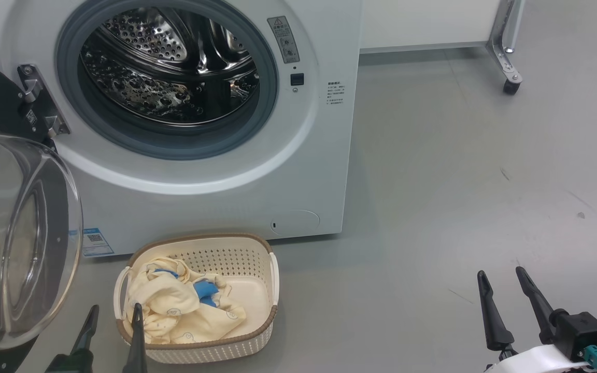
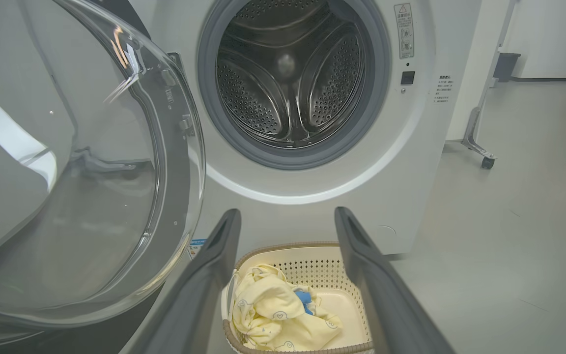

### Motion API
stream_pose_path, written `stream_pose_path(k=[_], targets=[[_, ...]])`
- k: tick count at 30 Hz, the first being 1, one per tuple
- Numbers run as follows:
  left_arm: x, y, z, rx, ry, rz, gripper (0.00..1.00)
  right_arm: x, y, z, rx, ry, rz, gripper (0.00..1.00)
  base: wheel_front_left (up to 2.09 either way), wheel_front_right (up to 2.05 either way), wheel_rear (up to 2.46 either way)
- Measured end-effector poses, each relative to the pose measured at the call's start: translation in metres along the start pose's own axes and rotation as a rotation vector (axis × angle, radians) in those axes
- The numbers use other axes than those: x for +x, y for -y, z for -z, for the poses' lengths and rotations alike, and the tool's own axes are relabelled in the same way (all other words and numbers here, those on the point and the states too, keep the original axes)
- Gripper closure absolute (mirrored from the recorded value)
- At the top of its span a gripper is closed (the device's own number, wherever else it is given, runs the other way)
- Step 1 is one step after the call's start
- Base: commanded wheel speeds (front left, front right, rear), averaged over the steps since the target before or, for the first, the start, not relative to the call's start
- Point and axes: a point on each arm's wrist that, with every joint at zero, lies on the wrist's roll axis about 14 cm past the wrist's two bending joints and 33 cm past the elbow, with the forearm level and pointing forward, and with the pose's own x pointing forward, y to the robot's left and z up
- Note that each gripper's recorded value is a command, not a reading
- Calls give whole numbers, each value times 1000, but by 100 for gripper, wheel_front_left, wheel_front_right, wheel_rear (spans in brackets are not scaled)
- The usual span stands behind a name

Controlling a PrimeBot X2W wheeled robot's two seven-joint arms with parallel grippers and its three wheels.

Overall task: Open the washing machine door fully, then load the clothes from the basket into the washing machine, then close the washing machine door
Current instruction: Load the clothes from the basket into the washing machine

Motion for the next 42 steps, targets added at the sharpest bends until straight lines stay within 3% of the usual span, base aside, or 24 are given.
stream_pose_path(k=[26,42], targets=[[-1,-7,1,14,-2,-29,0,4,-4,3,4,-12,-12,0,90,-90,0],[-2,-6,0,13,1,-26,0,4,-5,2,4,-8,-15,0,32,-32,0]])
